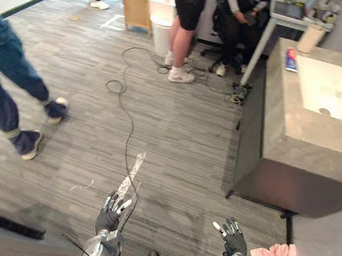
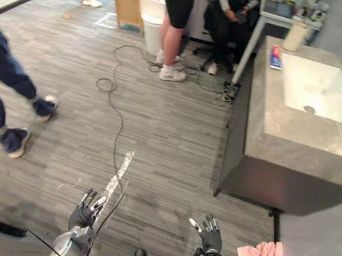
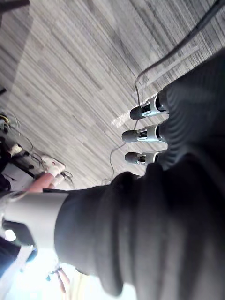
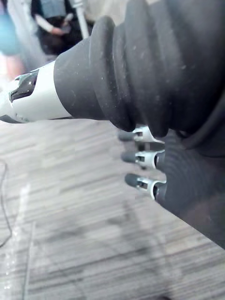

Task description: Organize washtable

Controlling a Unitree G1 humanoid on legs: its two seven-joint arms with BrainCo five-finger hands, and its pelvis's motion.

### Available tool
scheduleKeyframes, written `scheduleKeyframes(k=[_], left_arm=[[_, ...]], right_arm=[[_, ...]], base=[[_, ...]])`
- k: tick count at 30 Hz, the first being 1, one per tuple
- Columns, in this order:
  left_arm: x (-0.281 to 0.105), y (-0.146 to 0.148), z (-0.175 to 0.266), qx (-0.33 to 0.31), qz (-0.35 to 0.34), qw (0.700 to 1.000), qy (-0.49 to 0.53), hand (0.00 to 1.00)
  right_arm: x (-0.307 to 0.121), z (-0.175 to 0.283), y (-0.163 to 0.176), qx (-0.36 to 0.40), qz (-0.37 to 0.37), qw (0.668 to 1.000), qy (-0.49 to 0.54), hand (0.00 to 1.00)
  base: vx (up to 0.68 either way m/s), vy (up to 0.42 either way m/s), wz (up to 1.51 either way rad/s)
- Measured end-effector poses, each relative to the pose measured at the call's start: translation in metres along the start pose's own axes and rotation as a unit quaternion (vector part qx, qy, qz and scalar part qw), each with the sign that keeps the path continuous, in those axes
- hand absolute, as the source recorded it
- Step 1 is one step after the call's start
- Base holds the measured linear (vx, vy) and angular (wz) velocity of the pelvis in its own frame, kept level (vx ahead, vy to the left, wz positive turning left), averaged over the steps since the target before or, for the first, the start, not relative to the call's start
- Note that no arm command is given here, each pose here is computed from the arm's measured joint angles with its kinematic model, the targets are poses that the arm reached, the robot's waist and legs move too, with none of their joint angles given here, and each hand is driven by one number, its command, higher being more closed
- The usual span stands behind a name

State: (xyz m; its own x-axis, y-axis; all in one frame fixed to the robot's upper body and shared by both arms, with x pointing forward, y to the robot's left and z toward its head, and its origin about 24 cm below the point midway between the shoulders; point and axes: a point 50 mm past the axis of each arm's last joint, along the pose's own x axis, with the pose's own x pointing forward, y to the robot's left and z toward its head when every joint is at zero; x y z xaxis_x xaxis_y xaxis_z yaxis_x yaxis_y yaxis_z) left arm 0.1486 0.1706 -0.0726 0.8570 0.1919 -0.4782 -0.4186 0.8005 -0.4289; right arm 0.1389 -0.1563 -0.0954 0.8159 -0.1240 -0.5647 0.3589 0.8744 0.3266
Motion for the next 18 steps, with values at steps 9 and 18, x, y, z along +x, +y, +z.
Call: scheduleKeyframes(k=[9, 18], left_arm=[[0.016, -0.03, 0.003, 0.02, -0.059, 0.998, -0.001, 0.0], [0.009, -0.05, -0.017, -0.021, -0.088, 0.995, 0.03, 0.0]], right_arm=[[-0.01, -0.003, -0.006, 0.018, -0.014, 1.0, -0.001, 0.0], [0.003, 0.027, 0.0, 0.028, -0.015, 0.998, -0.05, 0.0]], base=[[0.42, 0.079, 0.47], [0.73, 0.086, -0.02]])
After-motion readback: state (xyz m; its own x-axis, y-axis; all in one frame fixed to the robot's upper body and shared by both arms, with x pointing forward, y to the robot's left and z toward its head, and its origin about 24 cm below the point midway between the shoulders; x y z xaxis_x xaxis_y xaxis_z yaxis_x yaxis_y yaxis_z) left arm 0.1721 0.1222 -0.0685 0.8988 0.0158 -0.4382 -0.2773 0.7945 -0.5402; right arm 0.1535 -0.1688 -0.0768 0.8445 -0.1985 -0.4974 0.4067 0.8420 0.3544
